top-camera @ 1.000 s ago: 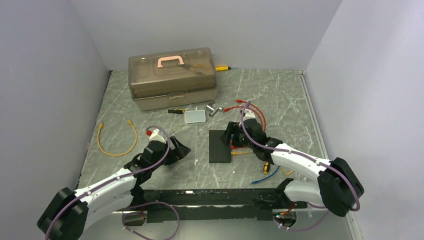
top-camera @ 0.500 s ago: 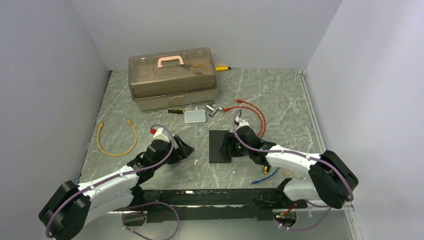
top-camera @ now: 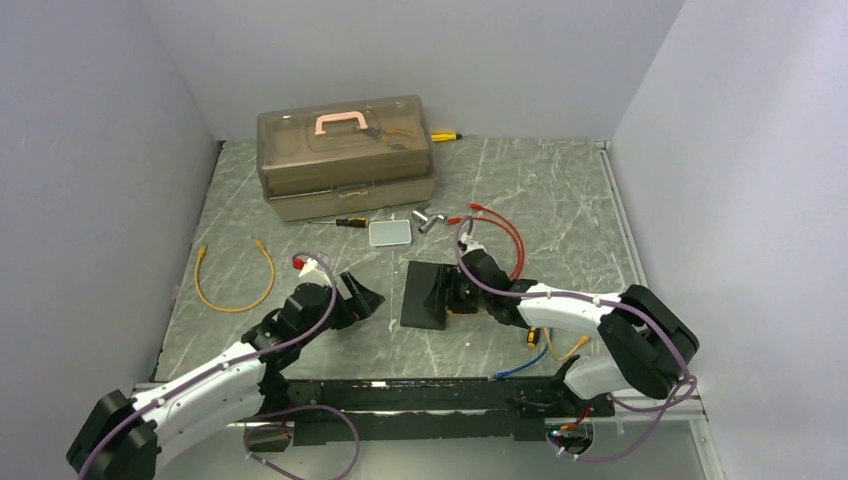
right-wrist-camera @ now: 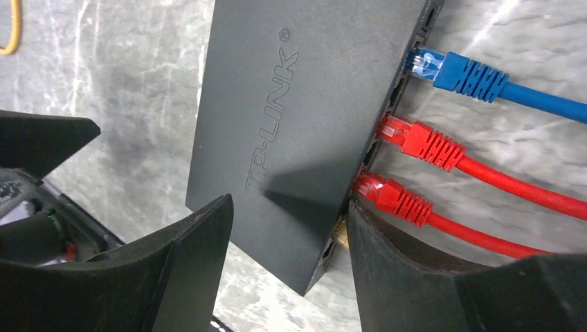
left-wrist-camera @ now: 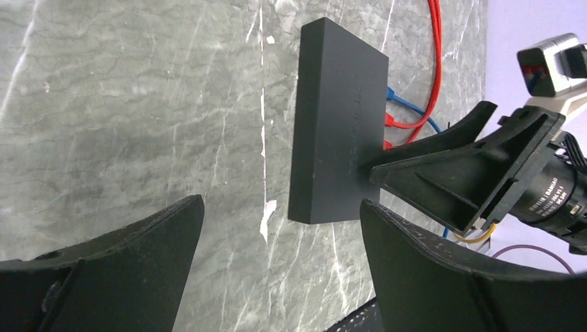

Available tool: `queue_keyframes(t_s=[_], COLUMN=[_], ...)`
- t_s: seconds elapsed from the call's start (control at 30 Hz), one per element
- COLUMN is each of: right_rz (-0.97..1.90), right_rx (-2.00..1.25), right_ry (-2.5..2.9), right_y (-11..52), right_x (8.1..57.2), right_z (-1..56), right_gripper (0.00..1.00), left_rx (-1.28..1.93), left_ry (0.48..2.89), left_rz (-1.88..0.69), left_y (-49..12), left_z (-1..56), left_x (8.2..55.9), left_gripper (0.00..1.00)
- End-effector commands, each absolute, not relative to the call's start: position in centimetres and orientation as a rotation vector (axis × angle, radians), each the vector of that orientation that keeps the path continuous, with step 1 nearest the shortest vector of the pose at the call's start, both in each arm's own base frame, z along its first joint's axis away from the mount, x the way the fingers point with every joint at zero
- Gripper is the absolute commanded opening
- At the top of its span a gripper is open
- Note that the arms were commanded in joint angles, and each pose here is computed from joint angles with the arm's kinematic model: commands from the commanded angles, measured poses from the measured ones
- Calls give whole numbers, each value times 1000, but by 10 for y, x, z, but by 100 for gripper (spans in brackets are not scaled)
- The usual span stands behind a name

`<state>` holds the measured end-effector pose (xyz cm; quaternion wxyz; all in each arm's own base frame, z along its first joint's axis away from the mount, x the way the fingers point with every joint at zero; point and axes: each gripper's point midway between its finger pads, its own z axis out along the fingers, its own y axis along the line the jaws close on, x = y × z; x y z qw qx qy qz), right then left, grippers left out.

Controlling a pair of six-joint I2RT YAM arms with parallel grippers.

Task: Pull the plug from the switch port
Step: Move the switch port to the center of the board.

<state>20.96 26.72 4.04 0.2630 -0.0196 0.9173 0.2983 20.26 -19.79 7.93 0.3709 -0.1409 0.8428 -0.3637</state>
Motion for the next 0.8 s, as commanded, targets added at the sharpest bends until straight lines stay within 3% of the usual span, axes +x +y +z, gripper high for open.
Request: queue_keyframes(t_s=[0.0,0.4,0.77], right_rz=[1036,1337,1069], right_rx=[1,122,-187], right_ry=[2407,2468,2374], right_y=[309,386,369], right_x=[221,213,221], right_z=[78,86,130], right_gripper=[63,64,70], left_rx=[-356,-378,-370], left_ry=[2113,2088,2029], left_rz=[-897,-778,-695], left_y=[-190,-156,-132], left_z=[102,116,124], left_x=[206,193,190], left_gripper=[90,92,93])
